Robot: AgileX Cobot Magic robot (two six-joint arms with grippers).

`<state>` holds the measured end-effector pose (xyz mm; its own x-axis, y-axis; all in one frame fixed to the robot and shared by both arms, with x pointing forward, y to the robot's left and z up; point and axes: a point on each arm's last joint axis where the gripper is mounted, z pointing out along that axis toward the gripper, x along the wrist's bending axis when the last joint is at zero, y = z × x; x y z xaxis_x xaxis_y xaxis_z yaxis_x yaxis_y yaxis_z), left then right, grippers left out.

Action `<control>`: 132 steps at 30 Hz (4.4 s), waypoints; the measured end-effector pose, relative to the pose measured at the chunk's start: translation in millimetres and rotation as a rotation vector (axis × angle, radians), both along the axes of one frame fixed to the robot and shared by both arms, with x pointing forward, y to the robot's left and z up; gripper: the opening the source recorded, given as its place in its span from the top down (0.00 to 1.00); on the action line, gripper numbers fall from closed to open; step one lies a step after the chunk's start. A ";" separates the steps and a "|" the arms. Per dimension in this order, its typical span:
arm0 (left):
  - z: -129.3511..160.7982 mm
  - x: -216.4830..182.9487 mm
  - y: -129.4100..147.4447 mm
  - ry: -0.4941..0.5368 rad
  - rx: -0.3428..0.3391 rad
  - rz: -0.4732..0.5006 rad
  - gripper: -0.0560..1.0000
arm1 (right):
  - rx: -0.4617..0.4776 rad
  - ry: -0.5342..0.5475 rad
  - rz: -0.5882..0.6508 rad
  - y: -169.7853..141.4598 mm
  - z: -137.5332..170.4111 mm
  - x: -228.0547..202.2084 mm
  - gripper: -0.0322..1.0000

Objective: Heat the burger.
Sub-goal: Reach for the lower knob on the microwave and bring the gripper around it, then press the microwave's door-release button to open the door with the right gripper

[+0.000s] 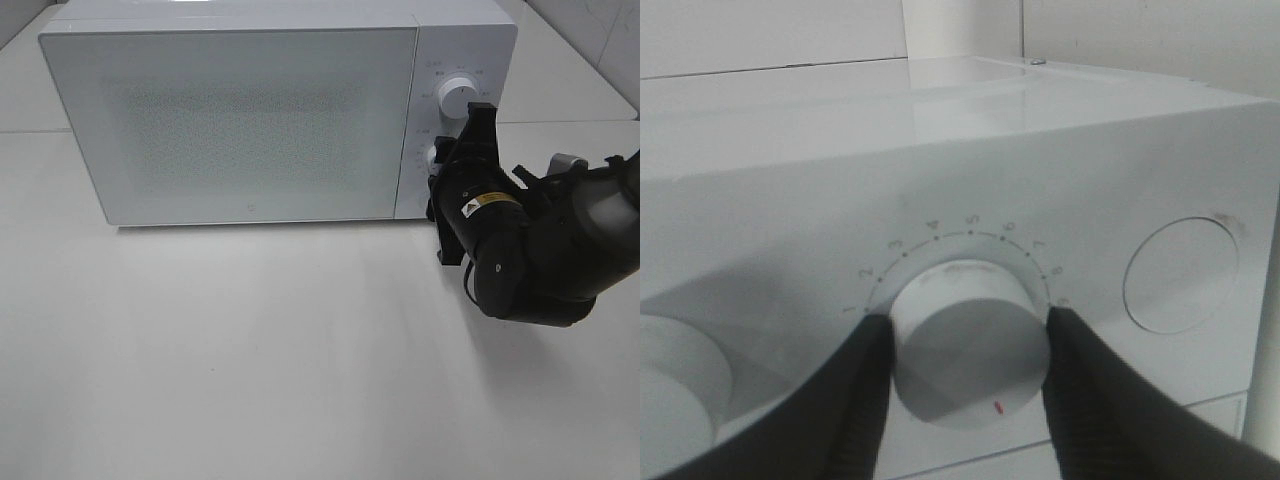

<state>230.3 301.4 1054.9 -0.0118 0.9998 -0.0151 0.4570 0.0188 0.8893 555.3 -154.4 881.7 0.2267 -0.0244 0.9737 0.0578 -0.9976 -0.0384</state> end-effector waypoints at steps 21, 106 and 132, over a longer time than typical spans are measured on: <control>0.0 0.0 0.0 0.000 0.000 0.000 0.03 | -0.009 -0.043 0.093 14.5 5.8 -1.1 0.46; 0.0 0.0 0.0 0.000 0.000 0.000 0.03 | -1.562 0.255 1.192 -75.9 174.1 -150.3 0.23; 0.0 0.0 0.0 0.000 0.000 0.000 0.03 | -1.584 0.163 0.559 -153.0 214.3 -313.9 0.13</control>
